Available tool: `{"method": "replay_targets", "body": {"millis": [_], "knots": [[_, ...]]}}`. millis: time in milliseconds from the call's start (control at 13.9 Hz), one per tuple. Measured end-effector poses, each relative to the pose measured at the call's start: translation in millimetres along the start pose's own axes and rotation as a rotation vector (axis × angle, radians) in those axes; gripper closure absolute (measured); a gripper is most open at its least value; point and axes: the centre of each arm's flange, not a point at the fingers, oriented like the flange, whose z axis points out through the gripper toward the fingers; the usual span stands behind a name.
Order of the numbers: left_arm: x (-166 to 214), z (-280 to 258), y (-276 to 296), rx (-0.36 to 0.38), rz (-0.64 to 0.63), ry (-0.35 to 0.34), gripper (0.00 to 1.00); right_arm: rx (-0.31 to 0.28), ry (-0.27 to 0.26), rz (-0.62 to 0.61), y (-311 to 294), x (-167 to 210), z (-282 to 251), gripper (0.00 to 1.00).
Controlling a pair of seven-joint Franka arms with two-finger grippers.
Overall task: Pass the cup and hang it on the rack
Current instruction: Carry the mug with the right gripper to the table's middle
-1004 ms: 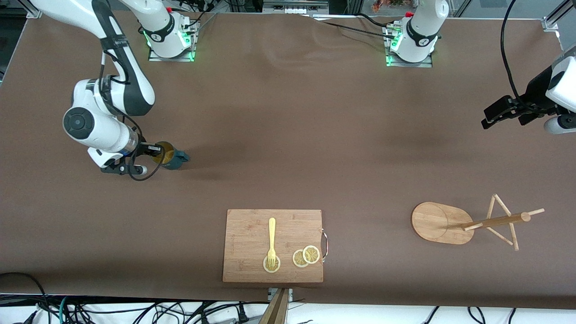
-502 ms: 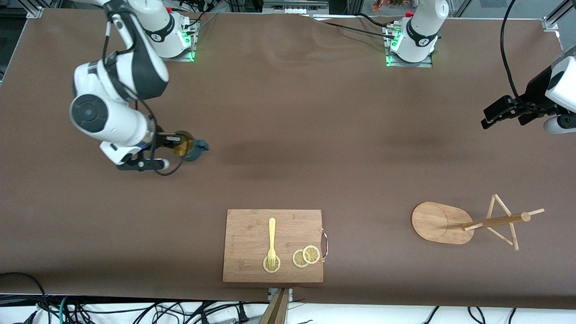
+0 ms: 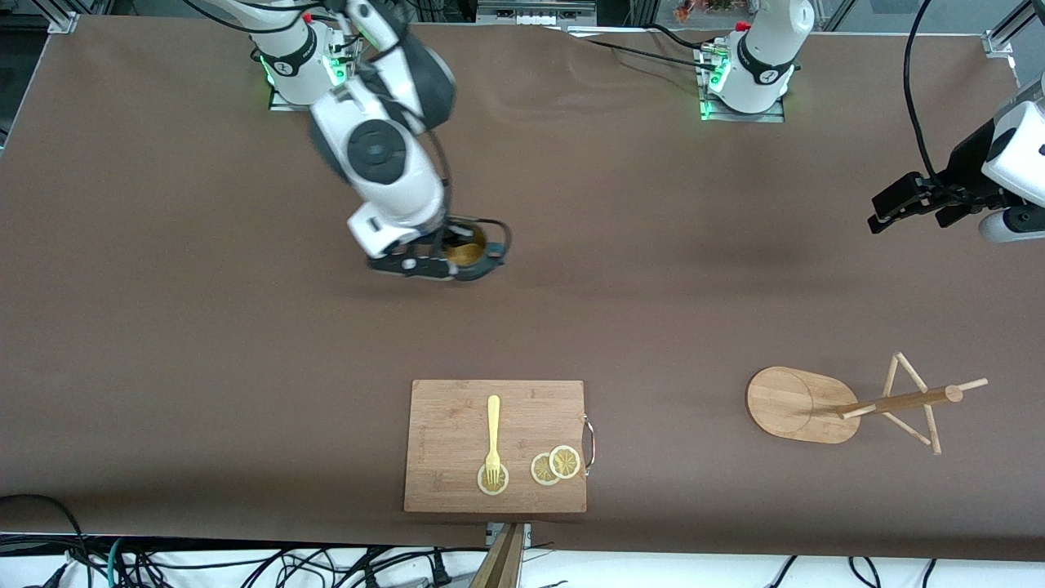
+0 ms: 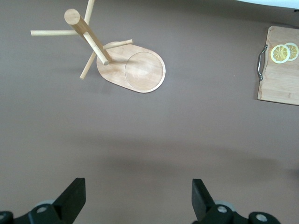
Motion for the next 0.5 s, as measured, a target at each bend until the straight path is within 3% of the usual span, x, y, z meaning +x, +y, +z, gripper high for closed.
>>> {"method": "replay_targets", "body": {"millis": [215,502], "knots": [[2.1,-4.5,0.4,-0.003,0.001,0.01,0.0,0.056,0.025,0.037,-63.6,-29.3,45.2,0.96],[4.2,-2.3,0.3,-0.003,0.0,0.007,0.0,0.044,0.066,0.038,-96.7,-53.7,102.7,0.96]]}}
